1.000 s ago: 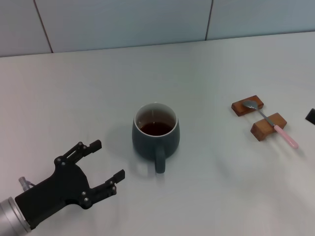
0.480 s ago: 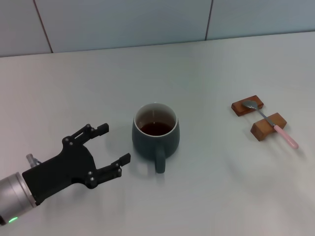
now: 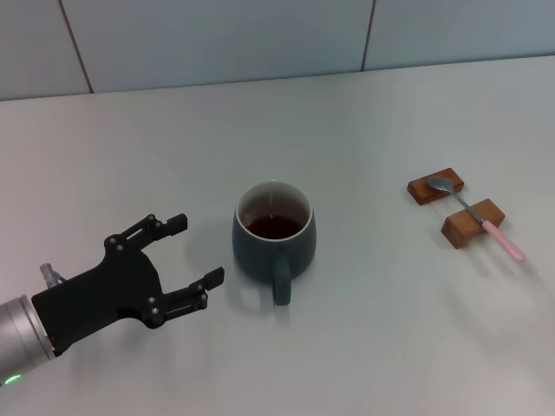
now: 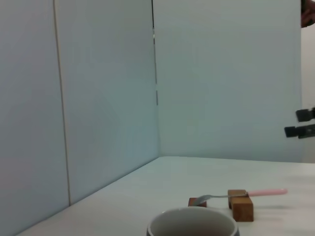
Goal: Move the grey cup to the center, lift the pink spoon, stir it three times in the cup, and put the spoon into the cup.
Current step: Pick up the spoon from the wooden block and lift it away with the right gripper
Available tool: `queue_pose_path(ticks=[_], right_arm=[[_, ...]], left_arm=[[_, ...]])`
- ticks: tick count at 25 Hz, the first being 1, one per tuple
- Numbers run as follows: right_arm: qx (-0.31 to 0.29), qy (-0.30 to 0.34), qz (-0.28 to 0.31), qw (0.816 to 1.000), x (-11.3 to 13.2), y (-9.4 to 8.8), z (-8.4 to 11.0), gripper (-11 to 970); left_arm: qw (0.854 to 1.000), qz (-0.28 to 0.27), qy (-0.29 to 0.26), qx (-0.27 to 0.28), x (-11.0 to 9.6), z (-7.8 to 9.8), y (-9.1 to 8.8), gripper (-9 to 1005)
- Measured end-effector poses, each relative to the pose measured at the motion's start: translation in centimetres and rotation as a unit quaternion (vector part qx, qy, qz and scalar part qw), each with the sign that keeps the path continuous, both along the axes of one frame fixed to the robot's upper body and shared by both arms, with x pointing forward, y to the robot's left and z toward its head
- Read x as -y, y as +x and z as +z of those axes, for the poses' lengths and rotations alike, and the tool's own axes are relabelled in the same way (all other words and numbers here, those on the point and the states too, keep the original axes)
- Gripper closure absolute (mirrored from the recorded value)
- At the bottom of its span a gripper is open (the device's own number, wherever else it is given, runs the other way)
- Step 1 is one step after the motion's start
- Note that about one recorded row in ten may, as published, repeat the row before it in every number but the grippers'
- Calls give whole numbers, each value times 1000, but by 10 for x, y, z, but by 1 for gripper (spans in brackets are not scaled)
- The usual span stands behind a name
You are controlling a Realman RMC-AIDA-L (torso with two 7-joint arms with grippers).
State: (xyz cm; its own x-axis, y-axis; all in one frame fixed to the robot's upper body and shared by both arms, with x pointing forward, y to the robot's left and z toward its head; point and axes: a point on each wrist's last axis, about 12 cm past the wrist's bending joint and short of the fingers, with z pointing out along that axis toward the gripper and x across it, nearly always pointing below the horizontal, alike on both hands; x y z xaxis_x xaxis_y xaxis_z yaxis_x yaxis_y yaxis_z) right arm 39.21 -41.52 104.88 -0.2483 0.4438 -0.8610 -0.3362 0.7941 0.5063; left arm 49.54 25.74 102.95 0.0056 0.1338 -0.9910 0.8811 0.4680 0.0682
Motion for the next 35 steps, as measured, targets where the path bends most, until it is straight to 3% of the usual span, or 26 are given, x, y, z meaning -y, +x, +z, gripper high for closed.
queue_pose_path(ticks=[6, 11, 17, 26, 35], right_arm=[[-79, 83, -46, 992, 4, -1, -17, 180], [-110, 169, -56, 978, -9, -11, -31, 182], [-125, 216, -60, 966, -10, -15, -33, 184], [-185, 331, -66, 923, -21, -16, -42, 187], [-207, 348, -59, 912, -38, -9, -52, 191]], left_arm=[[1000, -5, 3, -2, 0, -1, -2, 133], [1000, -5, 3, -3, -1, -2, -3, 132], [1000, -6, 1, -1, -1, -1, -4, 132], [1000, -12, 7, 10, -6, -1, -9, 132], [1000, -7, 10, 10, -21, 2, -15, 132]])
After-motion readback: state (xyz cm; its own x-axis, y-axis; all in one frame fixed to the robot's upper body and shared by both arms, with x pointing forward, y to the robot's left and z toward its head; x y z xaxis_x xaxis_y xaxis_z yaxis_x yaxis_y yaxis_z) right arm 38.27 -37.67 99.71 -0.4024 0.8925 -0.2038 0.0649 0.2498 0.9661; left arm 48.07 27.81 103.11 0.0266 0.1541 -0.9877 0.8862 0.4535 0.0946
